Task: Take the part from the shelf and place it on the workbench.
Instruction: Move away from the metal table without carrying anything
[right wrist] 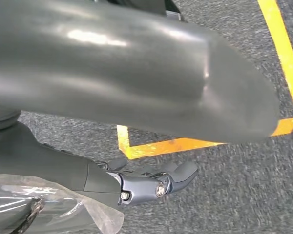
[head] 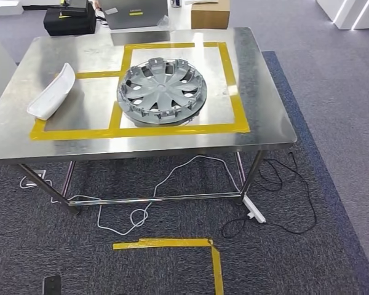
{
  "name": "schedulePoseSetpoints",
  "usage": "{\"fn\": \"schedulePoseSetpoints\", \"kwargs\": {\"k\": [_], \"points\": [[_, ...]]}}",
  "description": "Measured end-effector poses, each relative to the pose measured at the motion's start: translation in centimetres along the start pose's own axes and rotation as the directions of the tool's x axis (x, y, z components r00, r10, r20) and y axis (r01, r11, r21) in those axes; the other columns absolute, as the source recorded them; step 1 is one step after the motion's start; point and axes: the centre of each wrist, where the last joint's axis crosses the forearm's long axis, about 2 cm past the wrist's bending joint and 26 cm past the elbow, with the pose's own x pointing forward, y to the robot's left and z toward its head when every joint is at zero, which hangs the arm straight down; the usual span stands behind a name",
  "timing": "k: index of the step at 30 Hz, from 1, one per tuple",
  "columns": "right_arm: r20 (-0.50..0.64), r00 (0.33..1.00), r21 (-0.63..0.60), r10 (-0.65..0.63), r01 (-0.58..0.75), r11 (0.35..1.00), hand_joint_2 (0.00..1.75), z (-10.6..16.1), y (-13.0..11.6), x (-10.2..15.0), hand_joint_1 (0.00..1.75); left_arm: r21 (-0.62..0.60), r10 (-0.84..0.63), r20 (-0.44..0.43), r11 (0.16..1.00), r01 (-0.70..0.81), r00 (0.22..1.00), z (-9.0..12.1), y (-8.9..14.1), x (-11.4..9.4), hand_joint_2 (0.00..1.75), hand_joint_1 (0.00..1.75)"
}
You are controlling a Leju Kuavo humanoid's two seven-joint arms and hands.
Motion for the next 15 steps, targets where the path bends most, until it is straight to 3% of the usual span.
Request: {"fn": "schedulePoseSetpoints", "kwargs": {"k": [5,15], "points": [[-0.007,1.000,0.006,0.004,-0.004,1.000,0.00,0.0,0.0,0.0,0.00,-0.074,-0.047,-0.127,0.997,0.038,0.991,1.2,-1.0,-0.7,0.00,0.00],[-0.010,1.000,0.015,0.015,-0.015,1.000,0.00,-0.1,-0.1,0.2,0.00,-0.158,-0.082,-0.123,0.985,0.063,0.989,2.3,-2.6,-0.7,0.00,0.00]]}}
